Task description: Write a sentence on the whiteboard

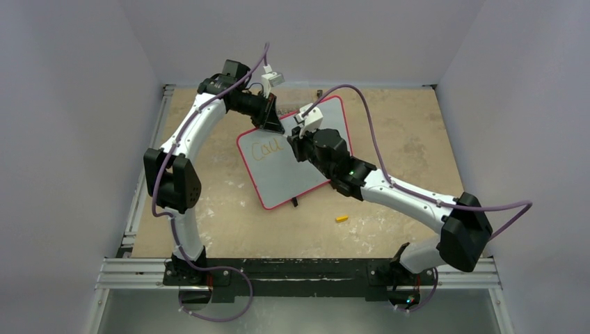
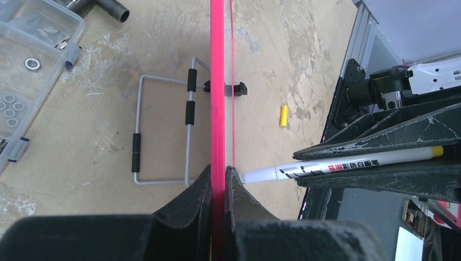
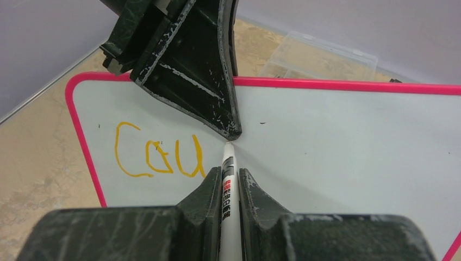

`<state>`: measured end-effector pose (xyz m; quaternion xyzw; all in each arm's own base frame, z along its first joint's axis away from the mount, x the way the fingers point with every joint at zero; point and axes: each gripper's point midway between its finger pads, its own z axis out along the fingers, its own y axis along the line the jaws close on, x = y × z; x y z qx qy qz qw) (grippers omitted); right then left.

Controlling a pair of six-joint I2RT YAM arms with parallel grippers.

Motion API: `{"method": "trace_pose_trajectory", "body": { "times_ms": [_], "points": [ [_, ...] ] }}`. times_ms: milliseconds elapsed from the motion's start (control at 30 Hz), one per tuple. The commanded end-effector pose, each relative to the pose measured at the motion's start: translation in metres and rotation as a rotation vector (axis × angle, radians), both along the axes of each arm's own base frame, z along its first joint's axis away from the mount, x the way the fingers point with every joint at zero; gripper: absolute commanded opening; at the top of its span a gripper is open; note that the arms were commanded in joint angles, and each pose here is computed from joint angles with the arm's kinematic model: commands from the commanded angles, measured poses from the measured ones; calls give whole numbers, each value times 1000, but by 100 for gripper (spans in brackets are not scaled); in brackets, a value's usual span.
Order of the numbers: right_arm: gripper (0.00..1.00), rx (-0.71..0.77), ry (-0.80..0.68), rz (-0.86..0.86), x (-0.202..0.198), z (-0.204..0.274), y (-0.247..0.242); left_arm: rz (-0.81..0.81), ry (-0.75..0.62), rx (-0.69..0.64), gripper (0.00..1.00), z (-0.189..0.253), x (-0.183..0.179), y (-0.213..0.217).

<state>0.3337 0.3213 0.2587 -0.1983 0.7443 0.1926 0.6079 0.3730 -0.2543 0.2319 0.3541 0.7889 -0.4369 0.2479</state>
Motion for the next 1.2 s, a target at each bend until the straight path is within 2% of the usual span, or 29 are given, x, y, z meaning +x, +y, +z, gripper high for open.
{"method": "trace_pose_trajectory", "body": {
  "times_ms": [0,633,1167],
  "points": [
    [0,36,-22,-3,5,12,2,-70,-34,-47,0,9,-5,-12],
    [0,18,85,-17,-17,-35,-19,-73,-36,-52,0,12,-7,-12],
    [0,11,14,-20,1,-2,-6,-80,-35,-49,0,13,-10,-13]
  ]
}}
